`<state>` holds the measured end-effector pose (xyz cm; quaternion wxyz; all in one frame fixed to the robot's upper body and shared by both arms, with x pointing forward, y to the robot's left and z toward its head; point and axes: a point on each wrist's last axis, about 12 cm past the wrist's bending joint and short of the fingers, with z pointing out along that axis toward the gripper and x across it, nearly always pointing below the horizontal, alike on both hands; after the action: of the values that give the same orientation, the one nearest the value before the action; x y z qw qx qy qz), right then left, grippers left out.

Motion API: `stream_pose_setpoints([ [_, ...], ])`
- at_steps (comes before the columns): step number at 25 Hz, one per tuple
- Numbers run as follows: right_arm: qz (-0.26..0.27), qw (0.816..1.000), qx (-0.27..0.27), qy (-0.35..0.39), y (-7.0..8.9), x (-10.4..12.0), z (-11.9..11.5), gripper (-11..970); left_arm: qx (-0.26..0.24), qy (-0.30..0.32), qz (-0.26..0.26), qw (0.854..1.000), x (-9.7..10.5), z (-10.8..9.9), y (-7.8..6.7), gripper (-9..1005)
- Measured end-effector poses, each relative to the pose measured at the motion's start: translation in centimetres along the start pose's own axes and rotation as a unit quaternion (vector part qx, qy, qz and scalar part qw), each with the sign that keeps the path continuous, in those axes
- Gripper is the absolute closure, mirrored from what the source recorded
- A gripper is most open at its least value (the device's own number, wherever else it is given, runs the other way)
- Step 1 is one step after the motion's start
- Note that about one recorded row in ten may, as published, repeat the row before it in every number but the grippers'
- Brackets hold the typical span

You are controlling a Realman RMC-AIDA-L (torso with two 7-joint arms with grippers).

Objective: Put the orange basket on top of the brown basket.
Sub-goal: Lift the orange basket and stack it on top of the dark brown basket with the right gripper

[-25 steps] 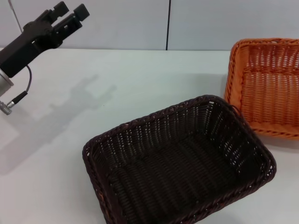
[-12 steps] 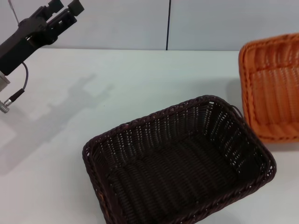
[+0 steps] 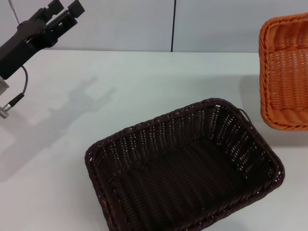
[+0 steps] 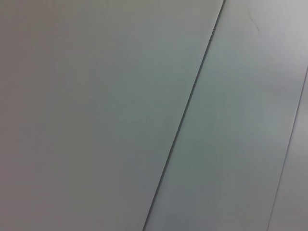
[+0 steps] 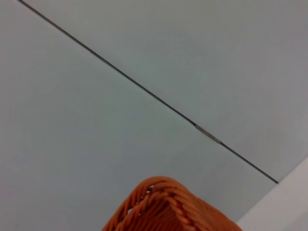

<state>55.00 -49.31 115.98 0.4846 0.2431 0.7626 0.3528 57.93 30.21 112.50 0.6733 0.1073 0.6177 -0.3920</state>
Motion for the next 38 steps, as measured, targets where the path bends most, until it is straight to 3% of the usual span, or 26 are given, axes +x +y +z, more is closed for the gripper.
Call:
stream_pose_setpoints([
  [7, 0.009, 0.999, -0.033, -0.025, 0.5, -0.2, -0.3, 681, 0.0, 0.0, 0.001, 1.0, -0.1, 0.1, 0.0, 149],
  [12, 0.011, 0.995, -0.089, -0.043, 1.7, -0.4, -0.4, 681, 0.0, -0.001, 0.002, 1.0, -0.1, 0.0, 0.0, 149],
  [19, 0.014, 0.986, -0.167, -0.011, 3.7, 1.1, 0.2, 681, -0.003, 0.0, 0.001, 1.0, 0.0, -0.2, 0.1, 149],
  [27, 0.029, 0.963, -0.262, 0.057, 6.4, 5.9, 2.5, 680, 0.002, 0.004, 0.005, 1.0, -0.1, 0.4, 0.0, 149],
  [38, 0.021, 0.941, -0.299, 0.153, 8.6, 13.6, 6.1, 683, 0.002, 0.009, 0.005, 1.0, 0.0, 0.9, 0.0, 149],
])
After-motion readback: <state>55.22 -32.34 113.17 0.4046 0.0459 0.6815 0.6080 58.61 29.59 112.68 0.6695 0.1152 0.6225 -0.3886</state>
